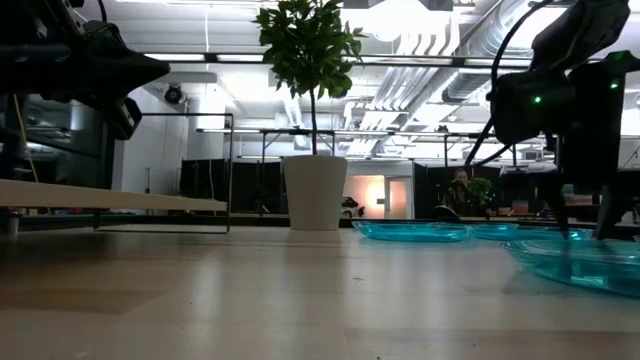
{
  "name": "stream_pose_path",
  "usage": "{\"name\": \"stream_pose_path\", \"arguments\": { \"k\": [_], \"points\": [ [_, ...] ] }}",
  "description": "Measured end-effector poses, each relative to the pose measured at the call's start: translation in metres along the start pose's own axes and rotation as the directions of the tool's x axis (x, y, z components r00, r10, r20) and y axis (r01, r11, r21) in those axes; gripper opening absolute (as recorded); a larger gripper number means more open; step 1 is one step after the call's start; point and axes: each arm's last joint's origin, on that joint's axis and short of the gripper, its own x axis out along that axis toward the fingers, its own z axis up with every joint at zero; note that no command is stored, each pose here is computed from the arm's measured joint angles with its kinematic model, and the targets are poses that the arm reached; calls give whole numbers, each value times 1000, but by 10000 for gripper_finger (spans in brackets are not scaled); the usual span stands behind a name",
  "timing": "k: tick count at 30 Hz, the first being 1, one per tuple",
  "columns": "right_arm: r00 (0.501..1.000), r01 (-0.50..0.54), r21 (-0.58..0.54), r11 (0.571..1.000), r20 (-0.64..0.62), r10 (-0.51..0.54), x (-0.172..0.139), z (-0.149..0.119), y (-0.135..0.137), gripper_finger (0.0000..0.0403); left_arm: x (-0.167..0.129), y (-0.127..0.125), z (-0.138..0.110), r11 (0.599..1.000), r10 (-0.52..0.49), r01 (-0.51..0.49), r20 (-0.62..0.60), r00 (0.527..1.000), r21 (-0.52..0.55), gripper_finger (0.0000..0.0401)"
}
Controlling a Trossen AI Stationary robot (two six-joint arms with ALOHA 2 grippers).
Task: Place and stack plates onto a shelf
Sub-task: Put the middle right blue plate on the shelf
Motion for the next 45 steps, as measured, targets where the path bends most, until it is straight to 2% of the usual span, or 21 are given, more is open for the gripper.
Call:
{"name": "stream_pose_path", "arguments": {
  "k": [4,10,12,17,23,29,34,39,45],
  "points": [
    [1000,15,-6,1000,25,-14,5,-2,2,115,0,0,0,1000,0,0,0,1000,0,1],
    [998,4,-58,998,60,0,6,-1,1,21,0,0,0,1000,0,0,0,1000,0,1],
    [998,-5,-79,997,62,10,4,0,0,7,0,0,0,1000,0,0,0,1000,0,1],
    [998,-41,-99,994,46,46,-8,8,-6,2,0,0,0,1000,0,0,0,1000,0,1],
    [983,-173,-74,982,44,177,-29,22,-15,0,0,0,0,1000,0,0,0,1000,0,1],
    [947,-316,-16,948,45,317,-43,33,-20,0,0,0,0,1000,0,0,0,1000,0,1],
    [919,-387,-64,920,51,390,-60,42,-19,0,0,0,0,1000,0,0,0,1000,0,1],
    [916,-383,-139,913,74,395,-78,52,-16,0,0,0,0,1000,0,0,0,1000,0,1],
    [882,-442,-185,878,87,463,-98,56,-8,0,0,0,0,1000,-1,1,0,1000,0,1]
  ]
}}
